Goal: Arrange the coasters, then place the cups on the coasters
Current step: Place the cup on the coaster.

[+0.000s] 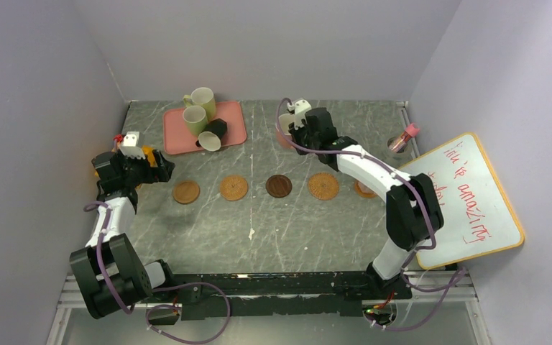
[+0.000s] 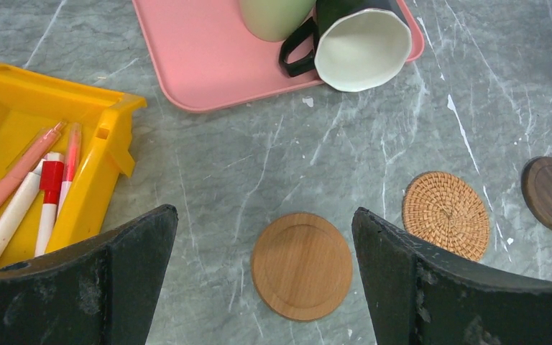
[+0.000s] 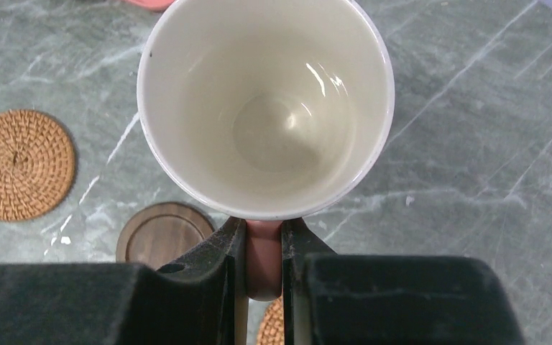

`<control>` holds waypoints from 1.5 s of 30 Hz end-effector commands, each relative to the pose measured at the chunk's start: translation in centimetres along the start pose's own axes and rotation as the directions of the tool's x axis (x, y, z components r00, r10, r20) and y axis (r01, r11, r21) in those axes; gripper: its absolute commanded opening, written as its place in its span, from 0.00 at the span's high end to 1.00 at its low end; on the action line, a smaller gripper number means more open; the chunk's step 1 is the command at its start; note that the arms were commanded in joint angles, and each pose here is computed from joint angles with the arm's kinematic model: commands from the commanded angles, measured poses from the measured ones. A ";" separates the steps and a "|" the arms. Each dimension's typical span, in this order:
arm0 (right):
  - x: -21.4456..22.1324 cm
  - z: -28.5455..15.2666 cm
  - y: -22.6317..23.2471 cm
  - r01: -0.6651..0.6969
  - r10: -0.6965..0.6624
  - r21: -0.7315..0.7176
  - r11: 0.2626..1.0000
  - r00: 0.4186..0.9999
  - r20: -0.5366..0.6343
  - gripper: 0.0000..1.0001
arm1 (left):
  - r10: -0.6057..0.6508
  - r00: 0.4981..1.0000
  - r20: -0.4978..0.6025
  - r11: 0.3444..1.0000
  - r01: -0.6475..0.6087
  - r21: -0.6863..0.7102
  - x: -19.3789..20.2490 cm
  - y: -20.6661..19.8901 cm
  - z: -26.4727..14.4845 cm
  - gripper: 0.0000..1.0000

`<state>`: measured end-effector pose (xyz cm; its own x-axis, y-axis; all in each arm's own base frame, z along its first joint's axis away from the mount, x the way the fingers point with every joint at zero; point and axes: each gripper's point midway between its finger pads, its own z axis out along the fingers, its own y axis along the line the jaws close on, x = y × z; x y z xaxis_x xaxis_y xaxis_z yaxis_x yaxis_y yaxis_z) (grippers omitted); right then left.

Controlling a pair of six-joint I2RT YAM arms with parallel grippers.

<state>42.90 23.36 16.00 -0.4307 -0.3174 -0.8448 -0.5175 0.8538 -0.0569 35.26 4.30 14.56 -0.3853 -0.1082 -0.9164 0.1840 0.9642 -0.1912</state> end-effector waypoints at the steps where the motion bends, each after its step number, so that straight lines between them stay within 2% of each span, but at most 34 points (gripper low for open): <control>1: -5.1 -3.3 -1.0 0.012 -0.005 -0.033 0.999 0.983 0.181 1.00 | 0.011 1.000 0.029 1.000 -0.012 0.027 -0.8 -0.3 0.1 0.04; 21: 0.9 -10.9 -4.3 0.148 -0.126 -0.126 0.981 0.978 0.164 1.00 | -0.003 1.000 0.011 0.999 0.003 0.033 -0.4 -0.2 0.4 0.04; 29: 3.8 -12.1 -6.3 0.177 -0.162 -0.111 0.978 0.978 0.134 1.00 | -0.001 1.000 0.012 0.999 0.001 0.038 -0.4 -0.3 0.4 0.04; 37: 6.1 -12.8 -5.4 0.252 -0.230 -0.186 0.950 0.964 0.133 1.00 | 0.005 1.000 0.015 0.999 -0.006 0.044 -0.5 -0.5 0.3 0.04; 45: 7.4 -12.1 -5.3 0.213 -0.187 -0.251 0.944 0.975 0.122 1.00 | 0.006 1.000 0.015 0.998 -0.007 0.057 -0.5 -0.6 0.3 0.04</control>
<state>32.09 10.47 13.89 -0.3696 -0.4485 -0.8138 -0.7249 0.6870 -0.0494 35.27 3.93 13.77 -0.4076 -0.1182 -0.9055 0.1994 0.9561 -0.2145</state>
